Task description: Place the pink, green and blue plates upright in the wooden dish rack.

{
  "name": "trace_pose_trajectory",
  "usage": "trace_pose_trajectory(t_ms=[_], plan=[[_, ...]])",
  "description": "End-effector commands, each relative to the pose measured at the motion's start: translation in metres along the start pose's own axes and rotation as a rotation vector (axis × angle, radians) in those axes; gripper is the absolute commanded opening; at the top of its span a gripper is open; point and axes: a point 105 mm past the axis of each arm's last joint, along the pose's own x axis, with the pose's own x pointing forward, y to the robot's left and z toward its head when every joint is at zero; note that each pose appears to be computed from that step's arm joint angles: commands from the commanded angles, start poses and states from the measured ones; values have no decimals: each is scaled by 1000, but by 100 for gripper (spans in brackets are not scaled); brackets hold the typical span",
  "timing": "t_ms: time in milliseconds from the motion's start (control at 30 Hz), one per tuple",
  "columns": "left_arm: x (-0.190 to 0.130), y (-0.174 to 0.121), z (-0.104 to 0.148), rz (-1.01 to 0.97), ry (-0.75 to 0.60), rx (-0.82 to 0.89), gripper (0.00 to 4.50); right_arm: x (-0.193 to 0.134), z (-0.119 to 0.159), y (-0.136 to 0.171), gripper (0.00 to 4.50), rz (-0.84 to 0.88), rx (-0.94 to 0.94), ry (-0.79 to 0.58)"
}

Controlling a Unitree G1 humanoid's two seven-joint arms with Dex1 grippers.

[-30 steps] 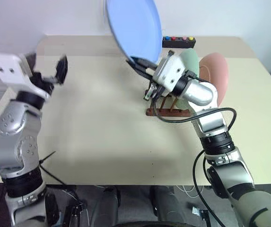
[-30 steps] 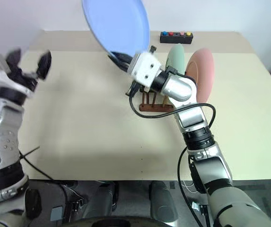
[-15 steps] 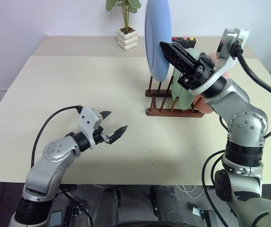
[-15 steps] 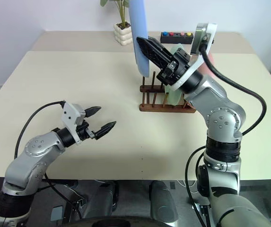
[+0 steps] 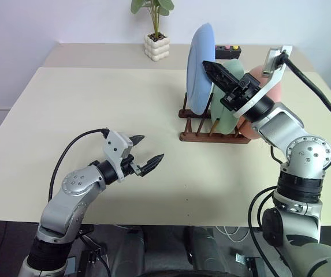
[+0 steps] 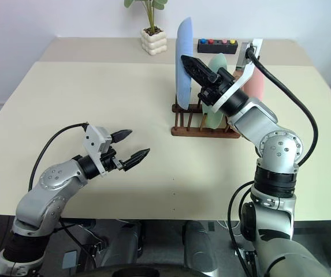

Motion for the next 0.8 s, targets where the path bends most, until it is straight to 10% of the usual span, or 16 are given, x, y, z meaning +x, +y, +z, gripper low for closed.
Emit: trace_pose_trajectory(t_ms=[33, 333, 600, 800], plan=[[1, -3, 10, -8, -39, 32, 448, 0, 15, 1, 0, -9, -4, -40], [1, 0, 12, 6, -46, 36, 448, -2, 13, -5, 0, -41, 41, -43], [2, 1, 13, 8, -49, 38, 450, -1, 15, 1, 383, -16, 13, -47], [3, 1, 13, 10, -49, 38, 450, 1, 19, 5, 383, -3, -89, -40]])
